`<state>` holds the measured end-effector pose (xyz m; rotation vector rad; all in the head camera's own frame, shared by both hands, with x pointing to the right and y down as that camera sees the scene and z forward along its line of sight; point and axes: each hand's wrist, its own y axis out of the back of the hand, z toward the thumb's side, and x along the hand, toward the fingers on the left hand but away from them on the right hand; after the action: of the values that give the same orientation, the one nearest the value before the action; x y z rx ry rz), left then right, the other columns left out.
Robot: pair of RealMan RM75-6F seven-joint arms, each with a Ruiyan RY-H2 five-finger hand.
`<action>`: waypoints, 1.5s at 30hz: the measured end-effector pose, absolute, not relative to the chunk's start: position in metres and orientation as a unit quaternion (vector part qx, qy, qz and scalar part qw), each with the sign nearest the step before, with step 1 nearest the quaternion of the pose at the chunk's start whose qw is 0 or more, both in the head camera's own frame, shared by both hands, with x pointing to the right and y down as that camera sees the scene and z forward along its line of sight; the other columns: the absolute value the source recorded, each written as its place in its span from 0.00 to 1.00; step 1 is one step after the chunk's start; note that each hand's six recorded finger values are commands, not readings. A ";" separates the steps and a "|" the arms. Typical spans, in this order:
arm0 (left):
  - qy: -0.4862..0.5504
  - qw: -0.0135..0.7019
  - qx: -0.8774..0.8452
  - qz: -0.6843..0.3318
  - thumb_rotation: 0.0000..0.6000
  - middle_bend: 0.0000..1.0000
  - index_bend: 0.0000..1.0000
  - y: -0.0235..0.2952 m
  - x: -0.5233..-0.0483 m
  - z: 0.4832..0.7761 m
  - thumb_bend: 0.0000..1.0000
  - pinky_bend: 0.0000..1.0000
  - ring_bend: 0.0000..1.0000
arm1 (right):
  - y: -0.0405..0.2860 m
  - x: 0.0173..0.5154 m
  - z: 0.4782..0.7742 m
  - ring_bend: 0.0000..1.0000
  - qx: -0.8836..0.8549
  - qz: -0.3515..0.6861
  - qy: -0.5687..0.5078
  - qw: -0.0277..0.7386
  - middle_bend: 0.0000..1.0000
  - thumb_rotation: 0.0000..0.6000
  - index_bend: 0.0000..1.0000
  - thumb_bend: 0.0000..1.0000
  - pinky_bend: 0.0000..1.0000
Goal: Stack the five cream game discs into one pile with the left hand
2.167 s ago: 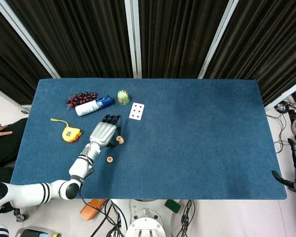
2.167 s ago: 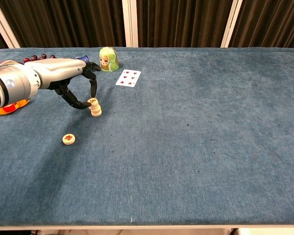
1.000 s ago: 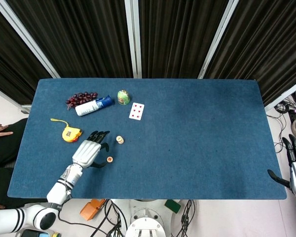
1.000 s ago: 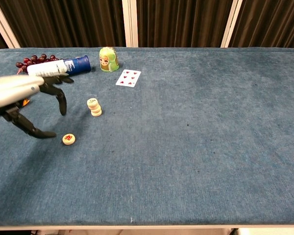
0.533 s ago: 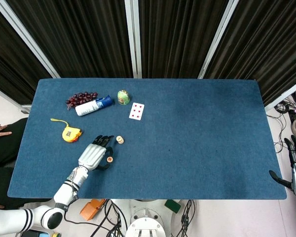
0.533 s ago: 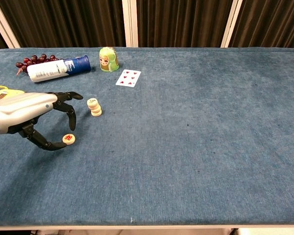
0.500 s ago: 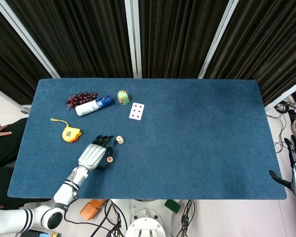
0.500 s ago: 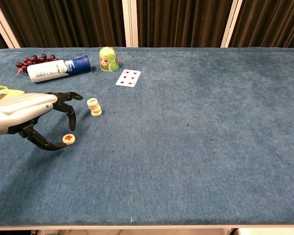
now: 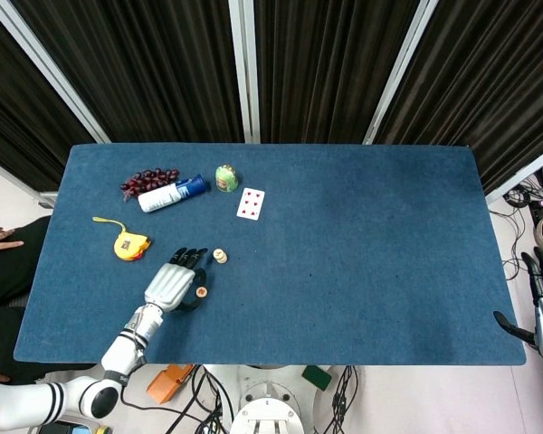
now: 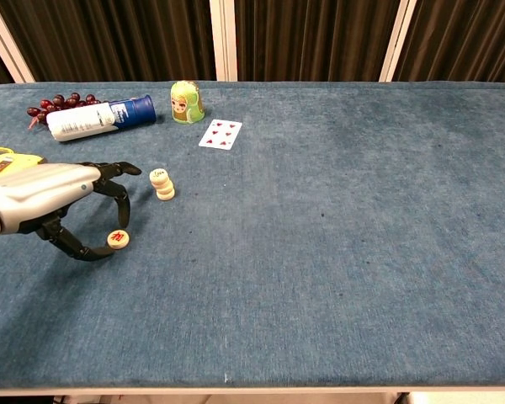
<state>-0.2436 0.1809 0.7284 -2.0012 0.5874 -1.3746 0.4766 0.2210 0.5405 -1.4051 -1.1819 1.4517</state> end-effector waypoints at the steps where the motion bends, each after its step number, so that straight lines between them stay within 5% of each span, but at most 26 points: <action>1: 0.223 0.317 -0.760 -0.522 1.00 0.00 0.44 0.181 -0.243 0.729 0.28 0.00 0.00 | 0.221 0.477 0.540 0.00 -0.553 0.571 -0.465 0.390 0.04 1.00 0.00 0.24 0.00; 26: 0.236 0.307 -0.761 -0.521 1.00 0.00 0.50 0.176 -0.247 0.726 0.36 0.00 0.00 | 0.222 0.476 0.538 0.00 -0.552 0.570 -0.466 0.392 0.04 1.00 0.00 0.24 0.00; 45: 0.278 0.294 -0.774 -0.487 1.00 0.00 0.50 0.096 -0.210 0.702 0.35 0.00 0.00 | 0.223 0.476 0.538 0.00 -0.551 0.570 -0.468 0.391 0.04 1.00 0.00 0.24 0.00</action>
<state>-0.2097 0.0957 0.7020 -2.0608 0.7412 -1.2958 0.4761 0.2232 0.5376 -1.4005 -1.1882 1.4468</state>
